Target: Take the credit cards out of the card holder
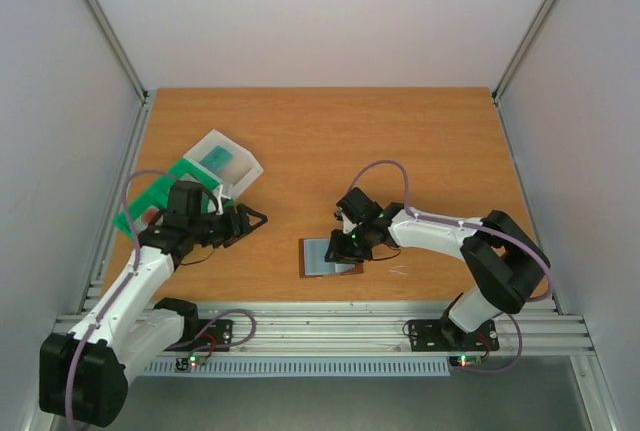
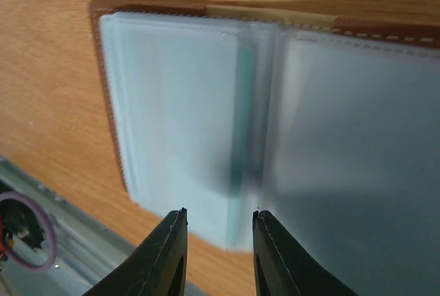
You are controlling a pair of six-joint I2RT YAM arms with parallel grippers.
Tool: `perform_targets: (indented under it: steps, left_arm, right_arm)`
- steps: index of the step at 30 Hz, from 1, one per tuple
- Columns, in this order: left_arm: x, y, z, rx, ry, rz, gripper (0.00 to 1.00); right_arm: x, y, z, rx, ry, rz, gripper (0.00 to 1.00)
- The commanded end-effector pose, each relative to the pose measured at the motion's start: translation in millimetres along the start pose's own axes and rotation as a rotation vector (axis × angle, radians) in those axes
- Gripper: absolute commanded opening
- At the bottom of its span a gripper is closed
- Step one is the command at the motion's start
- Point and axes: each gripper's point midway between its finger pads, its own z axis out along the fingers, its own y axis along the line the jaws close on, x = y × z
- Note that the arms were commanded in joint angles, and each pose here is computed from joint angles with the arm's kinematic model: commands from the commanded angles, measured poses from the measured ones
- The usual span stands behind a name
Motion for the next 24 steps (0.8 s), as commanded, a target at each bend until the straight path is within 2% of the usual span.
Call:
perform_targets:
  steps: [1, 10, 17, 24]
  left_arm:
    - [-1, -7, 10, 0.044, -0.017, 0.009, 0.66]
    - [15, -5, 29, 0.074, 0.01, -0.02, 0.66]
    - [23, -8, 47, 0.093, 0.04, -0.025, 0.66]
    - [28, -16, 66, 0.117, 0.051, -0.002, 0.67]
  right_arm:
    - [-17, 2, 9, 0.024, -0.053, -0.004, 0.29]
    - [-20, -15, 21, 0.079, -0.066, -0.008, 0.26]
    - [-13, -22, 27, 0.06, -0.065, -0.004, 0.11]
    - [-8, -21, 31, 0.016, -0.06, 0.014, 0.05]
